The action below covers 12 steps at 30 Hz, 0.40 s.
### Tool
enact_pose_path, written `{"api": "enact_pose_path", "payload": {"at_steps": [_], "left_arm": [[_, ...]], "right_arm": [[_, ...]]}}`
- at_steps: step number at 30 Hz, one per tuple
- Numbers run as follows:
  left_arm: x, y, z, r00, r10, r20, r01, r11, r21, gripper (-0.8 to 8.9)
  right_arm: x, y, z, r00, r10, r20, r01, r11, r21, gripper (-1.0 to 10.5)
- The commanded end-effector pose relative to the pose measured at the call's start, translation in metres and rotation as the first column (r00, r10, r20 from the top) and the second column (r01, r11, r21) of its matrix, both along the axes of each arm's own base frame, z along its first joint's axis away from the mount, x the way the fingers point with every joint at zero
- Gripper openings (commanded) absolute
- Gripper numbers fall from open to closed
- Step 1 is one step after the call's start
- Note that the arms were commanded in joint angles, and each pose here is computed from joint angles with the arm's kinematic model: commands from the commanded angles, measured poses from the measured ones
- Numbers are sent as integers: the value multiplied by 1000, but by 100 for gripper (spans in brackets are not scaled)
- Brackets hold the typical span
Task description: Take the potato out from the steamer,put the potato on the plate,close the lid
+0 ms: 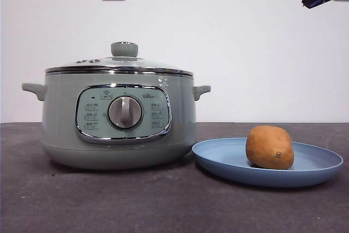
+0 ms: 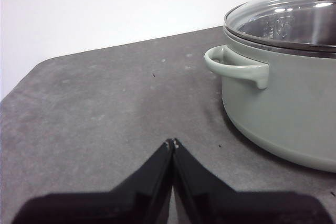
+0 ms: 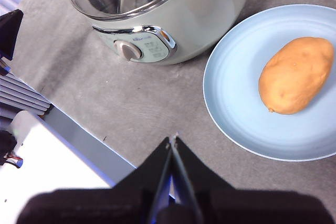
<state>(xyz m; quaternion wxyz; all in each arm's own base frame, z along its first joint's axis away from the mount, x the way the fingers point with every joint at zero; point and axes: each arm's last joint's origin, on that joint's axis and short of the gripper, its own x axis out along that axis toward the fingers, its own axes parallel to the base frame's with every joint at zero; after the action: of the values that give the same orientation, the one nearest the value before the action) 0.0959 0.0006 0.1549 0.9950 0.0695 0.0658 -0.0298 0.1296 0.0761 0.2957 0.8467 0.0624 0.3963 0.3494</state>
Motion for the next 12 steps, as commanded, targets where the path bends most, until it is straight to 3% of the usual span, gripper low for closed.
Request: {"api": "enact_pose_path", "payload": {"at_steps": [1, 12], "left_arm": [[0, 0, -7, 999, 8, -37, -8, 1000, -17, -4], [0, 0, -8, 999, 6, -44, -7, 1000, -17, -4]], "right_arm": [[0, 0, -2, 1000, -5, -6, 5, 1000, 0, 1], [0, 0, -2, 1000, -5, -6, 5, 1000, 0, 1]]}}
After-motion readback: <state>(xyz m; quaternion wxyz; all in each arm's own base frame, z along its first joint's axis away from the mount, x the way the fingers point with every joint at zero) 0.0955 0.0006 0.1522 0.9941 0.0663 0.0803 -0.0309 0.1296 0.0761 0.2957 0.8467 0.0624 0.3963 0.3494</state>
